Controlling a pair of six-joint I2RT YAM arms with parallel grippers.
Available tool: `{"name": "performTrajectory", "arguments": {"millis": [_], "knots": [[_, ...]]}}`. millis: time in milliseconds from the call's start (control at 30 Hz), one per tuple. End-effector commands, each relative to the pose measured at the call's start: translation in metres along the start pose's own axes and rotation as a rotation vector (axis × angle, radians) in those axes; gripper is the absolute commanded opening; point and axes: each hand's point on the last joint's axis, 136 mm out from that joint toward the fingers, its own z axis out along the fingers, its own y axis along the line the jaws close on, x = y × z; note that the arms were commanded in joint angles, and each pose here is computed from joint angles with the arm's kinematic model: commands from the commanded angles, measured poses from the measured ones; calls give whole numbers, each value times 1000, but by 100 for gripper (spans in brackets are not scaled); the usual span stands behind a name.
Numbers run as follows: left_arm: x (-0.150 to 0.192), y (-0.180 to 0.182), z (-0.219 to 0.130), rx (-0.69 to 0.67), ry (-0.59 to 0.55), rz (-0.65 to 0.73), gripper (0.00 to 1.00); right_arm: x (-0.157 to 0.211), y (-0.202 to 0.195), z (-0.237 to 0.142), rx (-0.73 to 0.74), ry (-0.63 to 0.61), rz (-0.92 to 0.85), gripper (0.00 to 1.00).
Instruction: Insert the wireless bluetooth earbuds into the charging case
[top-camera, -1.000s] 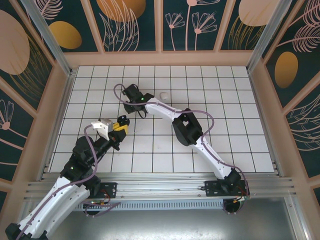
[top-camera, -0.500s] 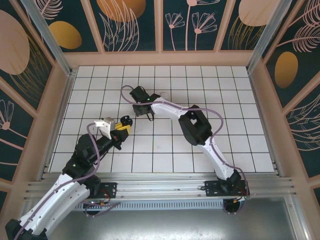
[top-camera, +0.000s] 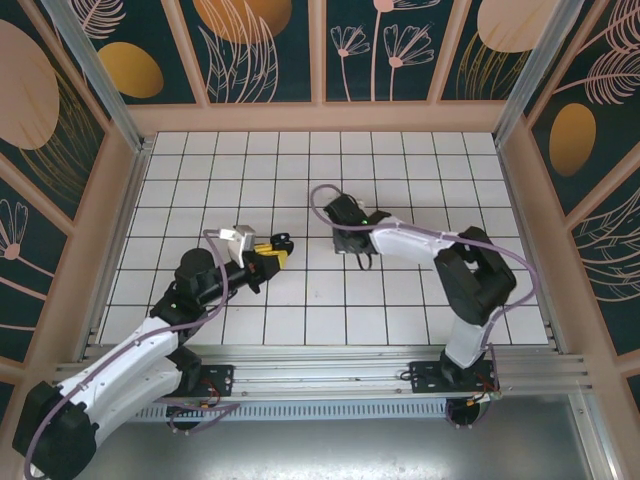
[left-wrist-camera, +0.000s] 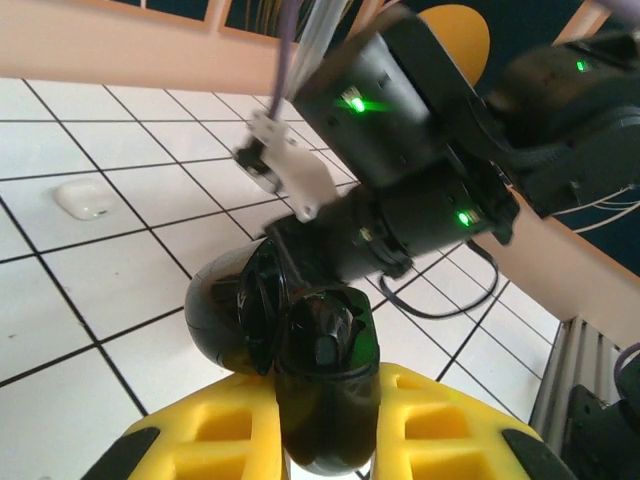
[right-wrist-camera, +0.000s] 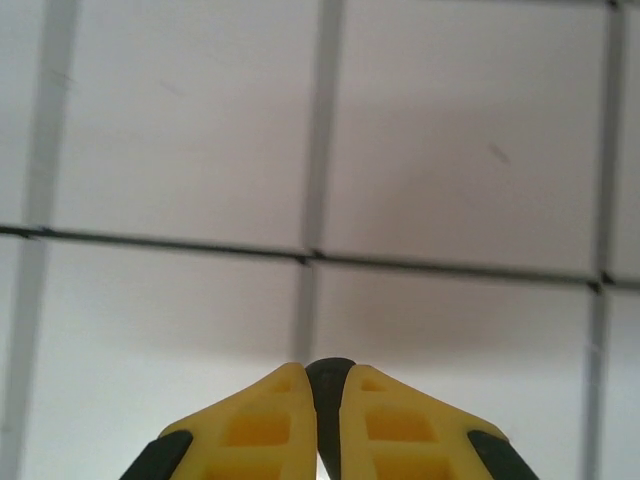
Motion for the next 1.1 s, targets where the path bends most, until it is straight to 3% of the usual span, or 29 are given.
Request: {"name": "performTrajectory", "arguments": {"millis": [0, 133, 267, 467, 600, 900, 1067], "knots": [[-34, -27, 5, 103, -77, 33, 0, 24, -47, 3, 83, 12, 147, 9], [-33, -31, 13, 116, -64, 31, 0, 44, -76, 6, 114, 37, 217, 10], [-32, -31, 18, 112, -54, 20, 0, 51, -67, 9, 47, 69, 249, 13], [-32, -31, 21, 107, -53, 8, 0, 47, -49, -2, -61, 75, 323, 35], [-33, -30, 22, 100, -55, 4, 0, 38, -42, -18, -132, 56, 361, 43], [-31, -30, 26, 104, -50, -9, 0, 27, -54, -53, -213, -4, 410, 45], [-28, -34, 29, 125, -39, -11, 0, 32, -78, -53, -271, -44, 457, 41]]}}
